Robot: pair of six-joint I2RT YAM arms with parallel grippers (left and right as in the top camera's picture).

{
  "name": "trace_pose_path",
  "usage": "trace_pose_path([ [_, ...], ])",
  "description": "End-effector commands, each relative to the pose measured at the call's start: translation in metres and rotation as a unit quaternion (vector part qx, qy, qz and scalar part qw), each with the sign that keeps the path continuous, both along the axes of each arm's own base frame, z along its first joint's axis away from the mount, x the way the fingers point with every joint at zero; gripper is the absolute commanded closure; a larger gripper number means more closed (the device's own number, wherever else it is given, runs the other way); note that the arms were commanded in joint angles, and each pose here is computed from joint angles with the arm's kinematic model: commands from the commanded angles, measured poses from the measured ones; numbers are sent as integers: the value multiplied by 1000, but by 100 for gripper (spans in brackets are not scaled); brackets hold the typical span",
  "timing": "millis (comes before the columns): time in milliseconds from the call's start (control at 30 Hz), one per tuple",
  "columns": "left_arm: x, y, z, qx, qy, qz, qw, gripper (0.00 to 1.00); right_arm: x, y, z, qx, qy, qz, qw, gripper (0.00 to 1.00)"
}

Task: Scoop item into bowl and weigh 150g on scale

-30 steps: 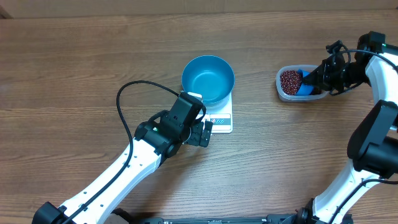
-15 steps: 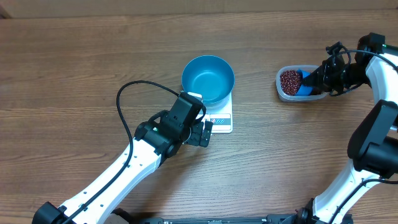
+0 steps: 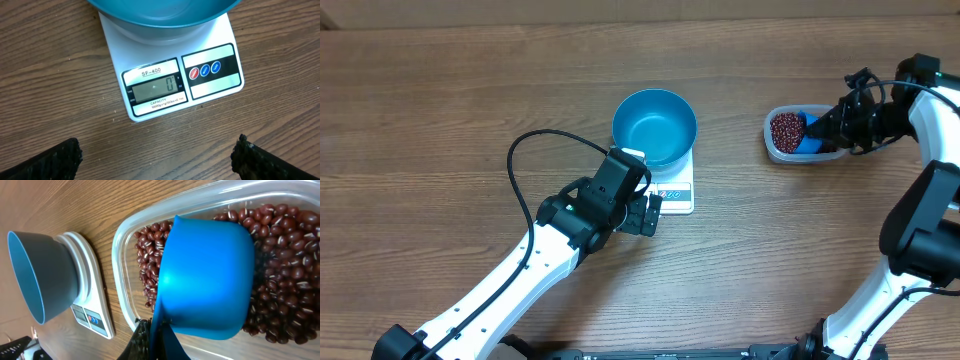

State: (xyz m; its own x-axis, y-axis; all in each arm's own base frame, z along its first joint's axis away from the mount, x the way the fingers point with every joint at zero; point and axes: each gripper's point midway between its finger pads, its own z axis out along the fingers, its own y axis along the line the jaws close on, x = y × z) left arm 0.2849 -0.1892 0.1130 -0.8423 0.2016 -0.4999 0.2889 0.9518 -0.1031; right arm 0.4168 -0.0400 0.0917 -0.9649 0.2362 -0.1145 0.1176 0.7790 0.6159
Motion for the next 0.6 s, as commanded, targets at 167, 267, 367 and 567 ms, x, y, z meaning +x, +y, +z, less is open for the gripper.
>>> trace_pose_path([
  [167, -1, 4, -2, 8, -1, -3, 1000, 1, -9, -7, -27, 70, 11, -9, 997, 96],
  [267, -1, 4, -2, 8, -1, -3, 1000, 1, -9, -12, -24, 79, 7, -17, 997, 96],
  [367, -1, 4, -2, 8, -1, -3, 1000, 0, -9, -12, -24, 79, 7, -17, 997, 96],
  [567, -1, 4, -2, 8, -1, -3, 1000, 1, -7, -19, -24, 78, -2, -23, 997, 96],
])
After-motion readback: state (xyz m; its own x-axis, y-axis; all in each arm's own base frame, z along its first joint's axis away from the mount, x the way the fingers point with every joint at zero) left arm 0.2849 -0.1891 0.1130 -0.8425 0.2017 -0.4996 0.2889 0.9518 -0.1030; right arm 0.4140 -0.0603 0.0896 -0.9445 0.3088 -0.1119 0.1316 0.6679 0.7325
